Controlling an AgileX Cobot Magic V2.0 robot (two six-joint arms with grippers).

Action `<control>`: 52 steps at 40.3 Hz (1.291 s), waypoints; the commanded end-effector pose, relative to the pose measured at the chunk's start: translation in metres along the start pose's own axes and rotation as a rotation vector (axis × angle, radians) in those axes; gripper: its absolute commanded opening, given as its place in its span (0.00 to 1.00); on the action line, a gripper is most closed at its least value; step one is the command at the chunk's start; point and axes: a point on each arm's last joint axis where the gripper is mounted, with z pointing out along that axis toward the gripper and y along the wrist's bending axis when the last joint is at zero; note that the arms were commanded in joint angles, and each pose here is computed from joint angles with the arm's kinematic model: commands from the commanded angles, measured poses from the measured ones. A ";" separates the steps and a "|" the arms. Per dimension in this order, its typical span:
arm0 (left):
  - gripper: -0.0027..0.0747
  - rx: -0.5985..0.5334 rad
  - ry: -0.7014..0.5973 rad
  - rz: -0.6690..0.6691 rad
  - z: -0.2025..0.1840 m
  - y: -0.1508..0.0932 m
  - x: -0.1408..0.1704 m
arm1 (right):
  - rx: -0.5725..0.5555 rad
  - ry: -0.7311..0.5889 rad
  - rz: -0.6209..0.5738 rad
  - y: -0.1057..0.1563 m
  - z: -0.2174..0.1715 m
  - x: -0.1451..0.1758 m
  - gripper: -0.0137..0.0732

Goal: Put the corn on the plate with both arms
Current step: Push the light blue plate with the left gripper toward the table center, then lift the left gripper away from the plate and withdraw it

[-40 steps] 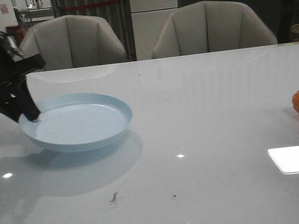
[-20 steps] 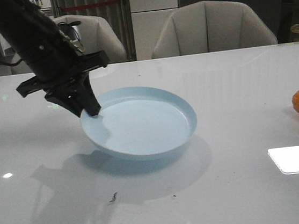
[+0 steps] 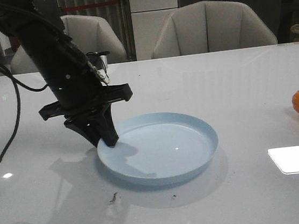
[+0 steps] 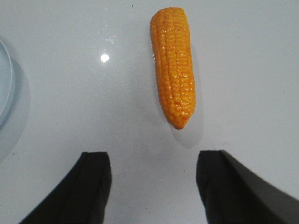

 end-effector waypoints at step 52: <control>0.64 -0.429 -1.043 0.045 -0.306 0.041 0.057 | 0.003 -0.082 -0.006 0.000 -0.006 -0.015 0.75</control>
